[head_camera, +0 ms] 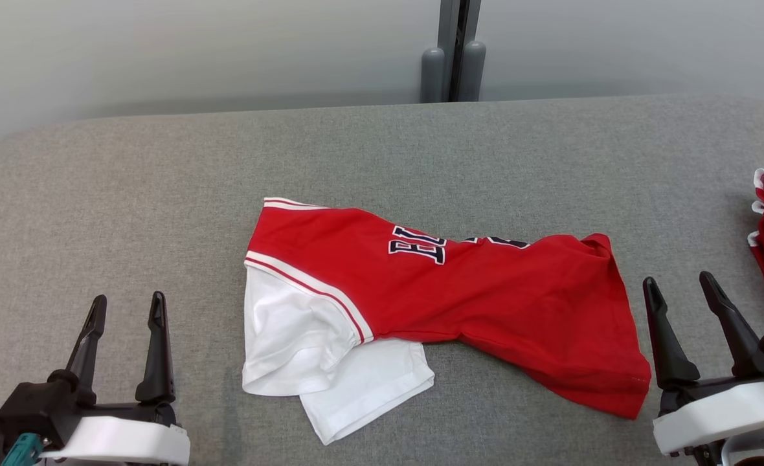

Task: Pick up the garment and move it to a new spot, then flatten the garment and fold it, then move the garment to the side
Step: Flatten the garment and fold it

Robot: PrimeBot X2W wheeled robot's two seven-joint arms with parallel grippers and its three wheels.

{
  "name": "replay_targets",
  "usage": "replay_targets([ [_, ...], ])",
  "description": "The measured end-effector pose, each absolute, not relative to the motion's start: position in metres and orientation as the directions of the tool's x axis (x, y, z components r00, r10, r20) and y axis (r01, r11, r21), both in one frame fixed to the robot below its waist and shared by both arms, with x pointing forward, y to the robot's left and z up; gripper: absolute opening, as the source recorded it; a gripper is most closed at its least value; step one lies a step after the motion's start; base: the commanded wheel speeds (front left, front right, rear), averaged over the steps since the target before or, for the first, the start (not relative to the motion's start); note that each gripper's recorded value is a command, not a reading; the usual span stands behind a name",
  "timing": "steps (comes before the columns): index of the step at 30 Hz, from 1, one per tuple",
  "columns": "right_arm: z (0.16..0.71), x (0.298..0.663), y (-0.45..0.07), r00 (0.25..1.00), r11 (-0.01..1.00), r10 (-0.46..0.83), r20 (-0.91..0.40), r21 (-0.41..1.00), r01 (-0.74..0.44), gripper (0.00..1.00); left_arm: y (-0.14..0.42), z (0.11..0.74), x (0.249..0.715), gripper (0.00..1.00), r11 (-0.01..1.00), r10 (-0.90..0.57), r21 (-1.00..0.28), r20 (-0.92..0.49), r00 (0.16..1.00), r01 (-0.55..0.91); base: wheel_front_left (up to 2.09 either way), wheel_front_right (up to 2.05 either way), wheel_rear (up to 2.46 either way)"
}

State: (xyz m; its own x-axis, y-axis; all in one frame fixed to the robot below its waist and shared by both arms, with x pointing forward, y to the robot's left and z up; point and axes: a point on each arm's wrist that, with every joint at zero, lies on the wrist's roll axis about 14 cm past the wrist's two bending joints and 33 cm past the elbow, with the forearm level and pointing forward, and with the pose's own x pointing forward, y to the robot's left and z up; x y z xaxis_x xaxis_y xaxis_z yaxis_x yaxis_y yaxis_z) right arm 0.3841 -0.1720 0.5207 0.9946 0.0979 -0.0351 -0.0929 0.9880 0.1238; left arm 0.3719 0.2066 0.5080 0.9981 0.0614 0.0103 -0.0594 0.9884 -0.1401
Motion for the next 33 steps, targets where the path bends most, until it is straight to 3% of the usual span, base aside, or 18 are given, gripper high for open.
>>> replay_targets([
  [9,0.516,0.388,-0.173,0.994,0.988,0.094,-0.049,0.127,-0.087,1.0,0.175,0.467,0.38,1.0,0.978,-0.059,-0.21,-0.181,0.982,0.02,0.0,0.0,0.0],
  [15,0.507,0.388,-0.18,0.995,0.989,0.072,-0.074,0.135,-0.062,1.0,0.151,0.415,0.369,1.0,0.961,-0.16,-0.268,-0.368,0.916,0.06,0.0,0.0,0.0],
  [22,0.497,0.385,-0.189,0.995,0.988,0.046,-0.093,0.153,-0.031,1.0,0.14,0.38,0.361,1.0,0.952,-0.21,-0.298,-0.484,0.849,0.065,0.0,0.0,0.0],
  [23,0.497,0.384,-0.19,0.995,0.988,0.042,-0.095,0.155,-0.027,1.0,0.139,0.377,0.36,0.85,0.951,-0.214,-0.303,-0.495,0.842,0.064,0.0,0.0,0.0],
  [24,0.495,0.384,-0.191,0.994,0.987,0.038,-0.098,0.16,-0.022,1.0,0.138,0.376,0.36,0.52,0.95,-0.22,-0.305,-0.5,0.838,0.067,0.0,0.0,0.0],
  [25,0.495,0.384,-0.191,0.994,0.987,0.038,-0.098,0.16,-0.022,1.0,0.138,0.376,0.36,0.35,0.95,-0.22,-0.305,-0.5,0.838,0.067,0.0,0.0,0.0],
  [26,0.494,0.382,-0.193,0.994,0.987,0.033,-0.103,0.16,-0.016,1.0,0.137,0.375,0.36,0.0,0.948,-0.229,-0.31,-0.502,0.834,0.074,0.0,0.0,0.0],
  [33,0.454,0.362,-0.201,0.973,0.979,0.006,-0.231,0.201,0.041,1.0,0.137,0.372,0.363,0.0,0.947,-0.238,-0.311,-0.508,0.827,0.082,0.0,0.0,0.0],
])
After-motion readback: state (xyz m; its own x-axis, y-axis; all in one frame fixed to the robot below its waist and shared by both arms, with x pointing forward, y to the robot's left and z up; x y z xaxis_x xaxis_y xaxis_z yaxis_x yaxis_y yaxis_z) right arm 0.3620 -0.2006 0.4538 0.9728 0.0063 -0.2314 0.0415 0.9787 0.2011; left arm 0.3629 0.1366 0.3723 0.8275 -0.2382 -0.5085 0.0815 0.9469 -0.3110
